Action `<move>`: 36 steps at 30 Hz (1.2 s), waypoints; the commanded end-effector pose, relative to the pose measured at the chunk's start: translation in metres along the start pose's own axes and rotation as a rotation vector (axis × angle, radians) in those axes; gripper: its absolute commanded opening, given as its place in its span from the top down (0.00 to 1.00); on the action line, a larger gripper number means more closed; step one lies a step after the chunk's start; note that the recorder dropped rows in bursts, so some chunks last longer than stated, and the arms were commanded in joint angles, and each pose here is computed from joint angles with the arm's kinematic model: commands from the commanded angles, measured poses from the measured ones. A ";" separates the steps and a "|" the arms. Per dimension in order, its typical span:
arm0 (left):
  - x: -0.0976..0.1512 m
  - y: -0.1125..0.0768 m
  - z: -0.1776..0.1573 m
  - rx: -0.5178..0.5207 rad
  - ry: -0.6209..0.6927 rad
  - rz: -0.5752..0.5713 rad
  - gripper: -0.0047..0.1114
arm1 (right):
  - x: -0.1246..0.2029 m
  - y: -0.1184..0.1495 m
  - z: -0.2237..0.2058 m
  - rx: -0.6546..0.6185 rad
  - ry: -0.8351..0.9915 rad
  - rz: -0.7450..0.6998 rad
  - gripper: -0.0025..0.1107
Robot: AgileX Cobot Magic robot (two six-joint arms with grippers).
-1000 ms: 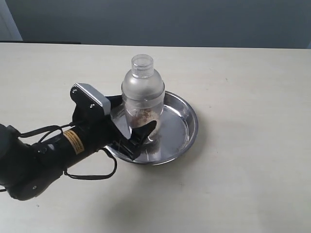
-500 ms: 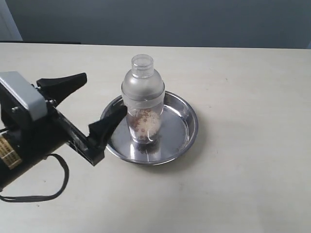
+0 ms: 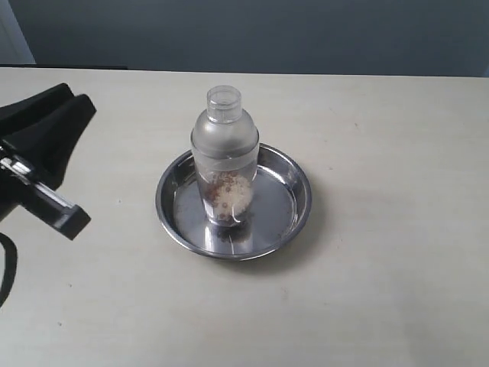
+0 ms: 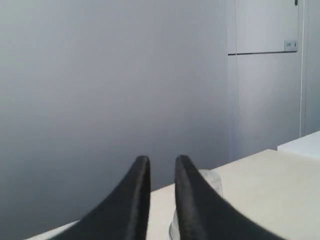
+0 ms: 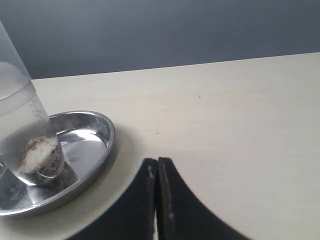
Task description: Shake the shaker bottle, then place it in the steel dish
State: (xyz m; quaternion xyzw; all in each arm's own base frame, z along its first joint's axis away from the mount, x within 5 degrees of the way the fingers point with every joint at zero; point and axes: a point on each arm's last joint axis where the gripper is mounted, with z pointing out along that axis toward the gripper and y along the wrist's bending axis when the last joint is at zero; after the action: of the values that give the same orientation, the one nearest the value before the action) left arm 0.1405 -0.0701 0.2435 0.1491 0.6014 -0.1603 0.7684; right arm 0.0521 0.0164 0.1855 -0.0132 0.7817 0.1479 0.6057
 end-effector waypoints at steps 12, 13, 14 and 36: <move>-0.017 0.008 -0.015 -0.079 0.134 -0.101 0.96 | -0.001 0.000 0.000 -0.002 -0.012 -0.002 0.98; -0.019 0.007 -0.015 -0.070 0.160 -0.106 0.96 | -0.001 0.000 0.000 -0.002 -0.012 -0.002 0.98; -0.022 0.007 -0.015 -0.060 0.185 -0.111 0.96 | -0.001 0.000 0.000 -0.002 -0.012 -0.002 0.98; -0.047 0.000 -0.034 0.040 0.336 -0.036 0.96 | -0.001 0.000 0.000 -0.002 -0.012 -0.002 0.98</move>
State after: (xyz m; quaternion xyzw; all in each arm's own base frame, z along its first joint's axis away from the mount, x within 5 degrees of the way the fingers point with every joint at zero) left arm 0.1011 -0.0528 0.2789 0.1762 0.7244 -0.1602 0.6469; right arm 0.0521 0.0164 0.1855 -0.0132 0.7817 0.1479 0.6057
